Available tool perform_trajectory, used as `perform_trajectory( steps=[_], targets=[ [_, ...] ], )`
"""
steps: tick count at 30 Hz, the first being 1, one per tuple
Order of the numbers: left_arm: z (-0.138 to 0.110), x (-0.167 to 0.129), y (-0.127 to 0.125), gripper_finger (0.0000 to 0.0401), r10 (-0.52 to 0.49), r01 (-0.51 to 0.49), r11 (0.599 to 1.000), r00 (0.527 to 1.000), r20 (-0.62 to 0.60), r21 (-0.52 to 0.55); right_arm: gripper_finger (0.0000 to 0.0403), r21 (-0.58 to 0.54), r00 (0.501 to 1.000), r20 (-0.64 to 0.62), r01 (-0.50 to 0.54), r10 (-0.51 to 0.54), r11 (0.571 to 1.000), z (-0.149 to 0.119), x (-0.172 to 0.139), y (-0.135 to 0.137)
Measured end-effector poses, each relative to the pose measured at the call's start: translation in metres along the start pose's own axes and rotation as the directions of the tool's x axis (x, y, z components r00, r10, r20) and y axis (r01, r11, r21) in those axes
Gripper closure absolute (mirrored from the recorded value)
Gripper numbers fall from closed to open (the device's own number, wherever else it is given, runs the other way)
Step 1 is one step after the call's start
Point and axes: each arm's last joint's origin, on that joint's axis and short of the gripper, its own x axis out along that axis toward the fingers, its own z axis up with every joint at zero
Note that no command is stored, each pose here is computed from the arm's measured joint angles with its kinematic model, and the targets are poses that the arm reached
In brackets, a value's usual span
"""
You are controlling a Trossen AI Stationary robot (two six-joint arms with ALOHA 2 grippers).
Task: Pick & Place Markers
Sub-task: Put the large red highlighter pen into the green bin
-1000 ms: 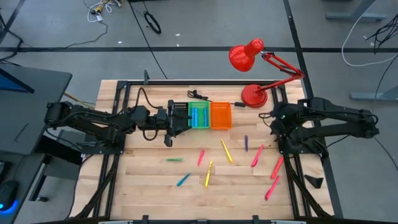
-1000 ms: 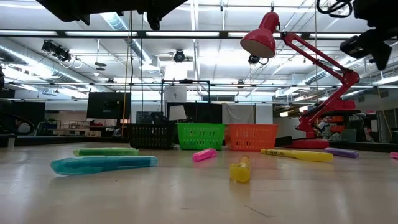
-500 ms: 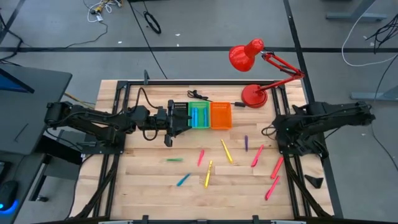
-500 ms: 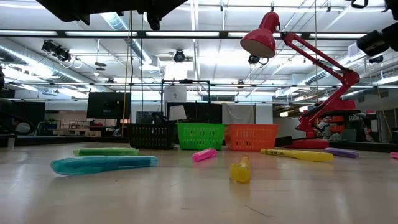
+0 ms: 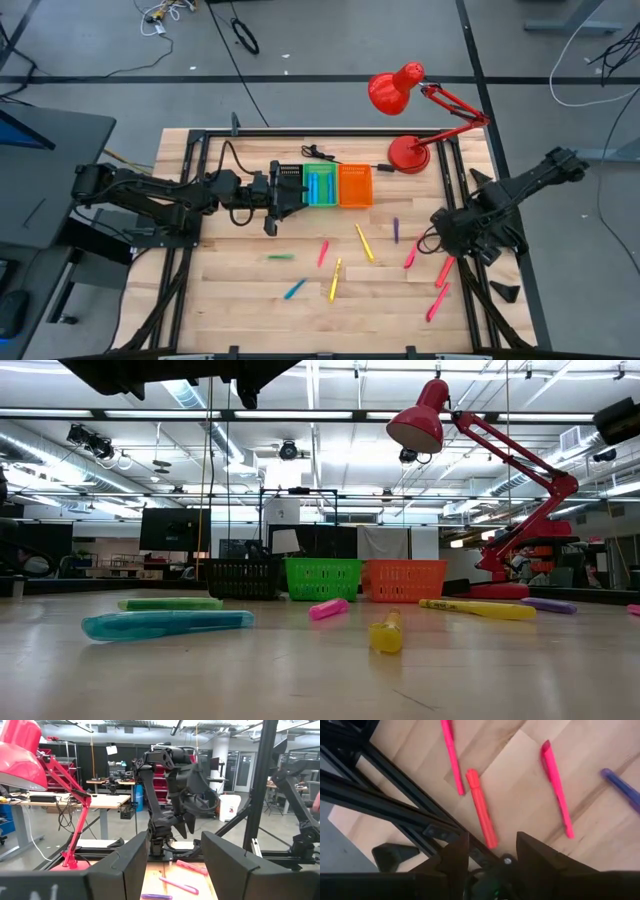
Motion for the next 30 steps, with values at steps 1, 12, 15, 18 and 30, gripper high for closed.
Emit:
perform_trajectory(
  steps=[1,12,15,18,30],
  targets=[
    [0.0,0.0,0.0,0.0208,-0.006,0.006,1.0,1.0,0.0,0.0,0.0238,0.004,1.0,-0.002,-0.003,0.003,1.0,0.001,0.001,0.002],
    [0.0,0.0,0.0,0.0208,-0.013,0.013,1.0,1.0,-0.001,0.0,0.0238,-0.072,0.999,0.027,-0.034,0.036,0.997,0.009,0.008,0.028],
    [0.0,0.0,0.0,0.0208,-0.014,0.014,1.0,1.0,-0.001,0.0,0.0238,-0.058,1.0,0.011,0.004,-0.003,0.998,0.01,0.01,0.032],
    [0.0,0.0,0.0,0.0208,-0.014,0.014,1.0,1.0,-0.001,0.0,0.0238,-0.069,1.0,-0.003,0.016,-0.016,0.997,0.012,0.013,0.035],
    [0.0,0.0,0.0,0.0208,-0.013,0.013,1.0,1.0,-0.001,0.0,0.0232,-0.099,0.997,-0.065,0.042,-0.049,0.994,0.016,0.04,0.033]
  ],
)
